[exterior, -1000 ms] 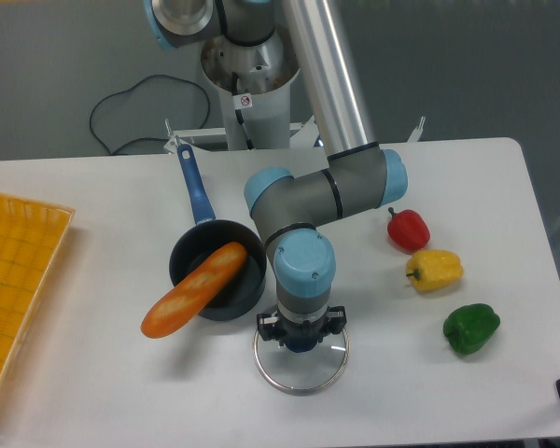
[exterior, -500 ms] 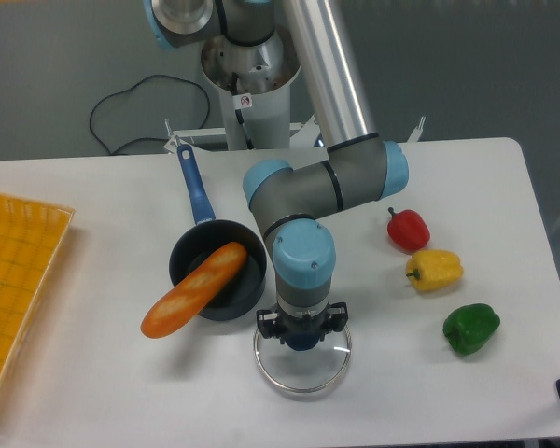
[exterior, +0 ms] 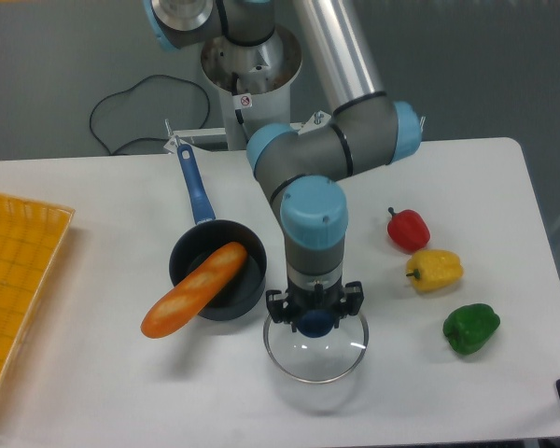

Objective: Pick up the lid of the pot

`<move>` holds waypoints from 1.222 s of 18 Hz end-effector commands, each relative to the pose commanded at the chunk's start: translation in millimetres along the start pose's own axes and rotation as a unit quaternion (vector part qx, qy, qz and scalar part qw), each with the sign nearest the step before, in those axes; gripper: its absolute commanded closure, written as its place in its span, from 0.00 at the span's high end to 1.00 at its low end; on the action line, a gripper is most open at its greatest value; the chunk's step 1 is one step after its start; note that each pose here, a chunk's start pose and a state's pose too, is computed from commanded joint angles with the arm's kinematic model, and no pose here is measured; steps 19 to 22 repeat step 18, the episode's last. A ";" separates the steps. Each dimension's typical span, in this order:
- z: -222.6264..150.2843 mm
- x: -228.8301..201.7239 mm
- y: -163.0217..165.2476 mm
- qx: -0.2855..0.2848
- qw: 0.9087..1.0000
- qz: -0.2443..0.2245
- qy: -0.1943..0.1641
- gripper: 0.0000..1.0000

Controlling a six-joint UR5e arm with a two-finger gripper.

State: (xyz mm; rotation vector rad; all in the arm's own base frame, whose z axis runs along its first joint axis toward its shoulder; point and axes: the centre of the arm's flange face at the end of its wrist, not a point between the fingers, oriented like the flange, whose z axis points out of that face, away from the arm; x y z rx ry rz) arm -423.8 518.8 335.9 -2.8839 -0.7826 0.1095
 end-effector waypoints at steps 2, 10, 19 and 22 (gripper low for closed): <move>-12.9 -6.9 5.1 -0.001 1.000 0.017 0.001 0.32; -42.6 -17.6 29.0 -0.038 0.989 0.138 0.024 0.30; -45.3 -30.6 45.7 -0.067 0.980 0.184 0.042 0.30; -45.3 -30.6 45.7 -0.067 0.980 0.184 0.042 0.30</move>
